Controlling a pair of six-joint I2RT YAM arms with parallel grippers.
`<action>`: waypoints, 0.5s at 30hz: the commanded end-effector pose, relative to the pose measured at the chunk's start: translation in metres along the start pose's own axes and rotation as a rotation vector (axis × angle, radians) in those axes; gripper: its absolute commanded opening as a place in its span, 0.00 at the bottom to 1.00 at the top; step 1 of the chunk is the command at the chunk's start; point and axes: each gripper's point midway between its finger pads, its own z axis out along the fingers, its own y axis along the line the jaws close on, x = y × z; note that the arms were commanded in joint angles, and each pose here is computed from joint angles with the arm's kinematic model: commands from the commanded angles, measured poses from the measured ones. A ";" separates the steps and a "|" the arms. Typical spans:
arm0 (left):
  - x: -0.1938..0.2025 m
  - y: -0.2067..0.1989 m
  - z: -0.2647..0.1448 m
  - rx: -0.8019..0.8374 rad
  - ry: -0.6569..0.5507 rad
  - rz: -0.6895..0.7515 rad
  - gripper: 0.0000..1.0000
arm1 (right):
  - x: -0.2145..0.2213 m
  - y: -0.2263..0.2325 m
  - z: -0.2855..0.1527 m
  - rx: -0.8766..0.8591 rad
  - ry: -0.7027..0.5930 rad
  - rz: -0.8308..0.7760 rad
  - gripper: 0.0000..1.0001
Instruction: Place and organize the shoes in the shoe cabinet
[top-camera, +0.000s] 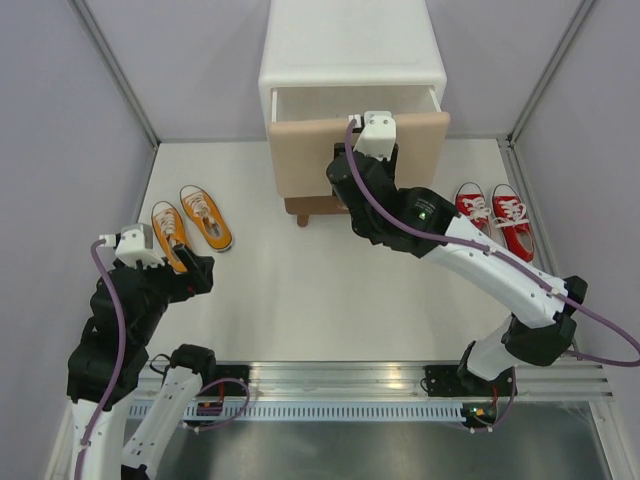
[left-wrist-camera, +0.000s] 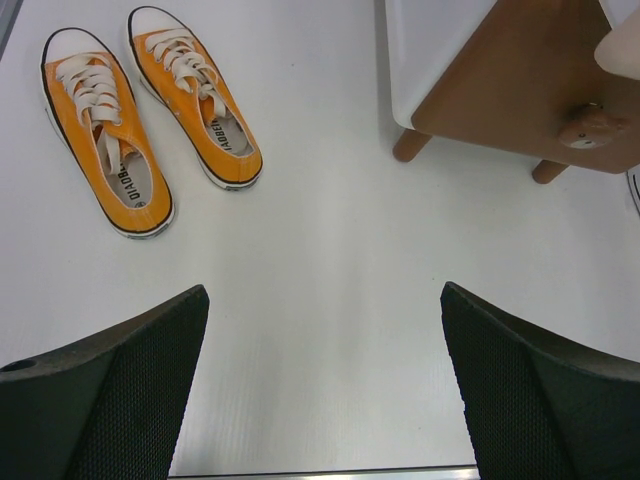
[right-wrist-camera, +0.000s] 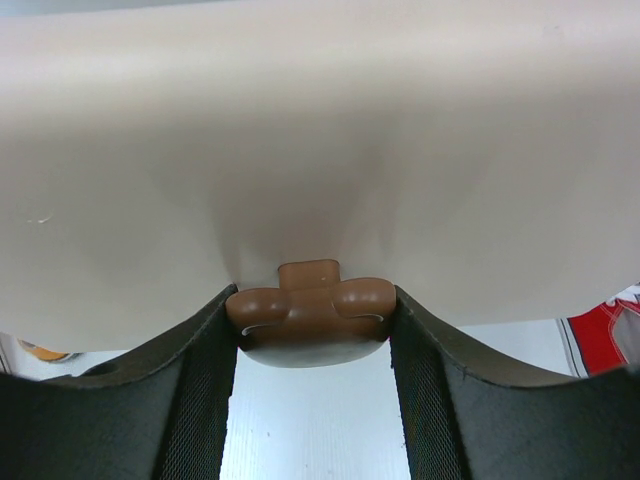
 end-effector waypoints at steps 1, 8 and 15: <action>-0.005 -0.001 0.001 -0.014 -0.004 -0.034 1.00 | 0.006 -0.009 -0.027 0.002 0.011 0.060 0.15; -0.008 -0.002 0.002 -0.017 -0.004 -0.043 1.00 | 0.023 0.000 -0.057 -0.020 0.018 0.048 0.15; -0.010 -0.002 0.002 -0.017 -0.008 -0.046 1.00 | 0.030 0.008 -0.086 -0.060 0.006 0.061 0.16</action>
